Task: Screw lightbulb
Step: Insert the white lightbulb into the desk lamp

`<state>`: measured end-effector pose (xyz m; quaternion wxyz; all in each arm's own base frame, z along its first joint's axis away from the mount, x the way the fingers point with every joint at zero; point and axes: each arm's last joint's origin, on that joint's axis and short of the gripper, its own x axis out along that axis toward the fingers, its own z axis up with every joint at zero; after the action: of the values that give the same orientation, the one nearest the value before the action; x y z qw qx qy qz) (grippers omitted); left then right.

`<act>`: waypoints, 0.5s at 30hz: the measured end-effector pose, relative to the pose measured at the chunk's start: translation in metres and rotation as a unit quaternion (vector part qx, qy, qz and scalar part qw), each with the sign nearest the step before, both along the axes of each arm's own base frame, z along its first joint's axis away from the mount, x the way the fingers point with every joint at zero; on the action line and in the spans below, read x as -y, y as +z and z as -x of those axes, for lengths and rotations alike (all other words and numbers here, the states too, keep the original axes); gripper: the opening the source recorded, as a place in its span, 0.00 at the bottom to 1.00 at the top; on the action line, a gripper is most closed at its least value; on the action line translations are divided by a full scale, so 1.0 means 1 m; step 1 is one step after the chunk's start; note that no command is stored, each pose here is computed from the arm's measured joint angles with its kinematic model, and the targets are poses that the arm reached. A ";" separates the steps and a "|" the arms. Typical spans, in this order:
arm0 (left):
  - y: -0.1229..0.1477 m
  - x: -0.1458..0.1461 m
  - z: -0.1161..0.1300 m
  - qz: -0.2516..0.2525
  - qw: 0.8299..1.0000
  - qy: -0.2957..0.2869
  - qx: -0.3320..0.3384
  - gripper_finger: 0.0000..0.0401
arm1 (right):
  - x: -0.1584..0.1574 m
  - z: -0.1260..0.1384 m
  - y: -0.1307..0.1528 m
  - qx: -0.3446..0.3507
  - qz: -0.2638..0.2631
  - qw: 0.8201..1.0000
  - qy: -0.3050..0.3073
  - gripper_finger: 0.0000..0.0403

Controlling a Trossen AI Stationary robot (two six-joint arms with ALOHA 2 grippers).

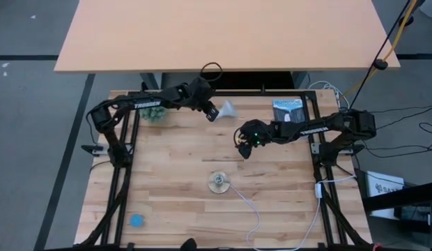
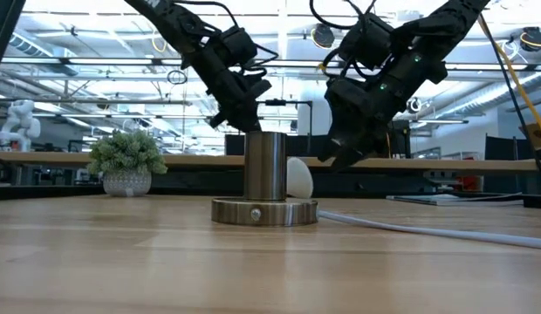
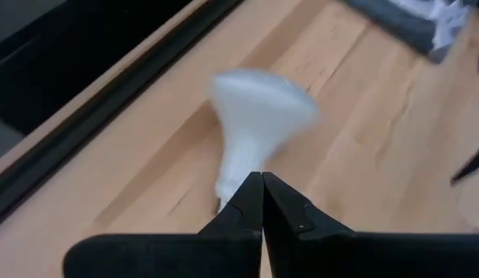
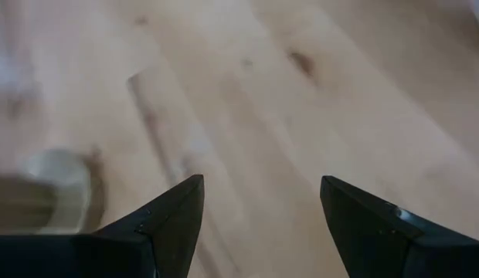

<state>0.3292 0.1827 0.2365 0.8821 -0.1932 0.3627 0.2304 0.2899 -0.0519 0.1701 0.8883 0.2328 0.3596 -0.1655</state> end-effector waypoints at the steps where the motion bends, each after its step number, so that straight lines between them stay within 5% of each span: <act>1: -0.002 0.000 0.000 -0.003 1.000 0.006 -0.011 0.00 | 0.002 0.000 0.000 0.000 0.001 1.000 -0.012 0.62; 7: -0.032 -0.018 0.007 -0.017 0.996 0.035 -0.084 0.00 | 0.004 0.001 0.000 0.002 -0.001 1.000 -0.019 0.62; 15: -0.078 -0.069 0.028 0.026 0.986 0.110 -0.119 0.00 | 0.004 0.001 0.000 0.001 -0.001 1.000 -0.019 0.62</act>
<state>0.3015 0.2515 0.1582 0.7965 -0.2263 0.4474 0.3380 0.2893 -0.0555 0.1702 0.8852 0.2407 0.3544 -0.1815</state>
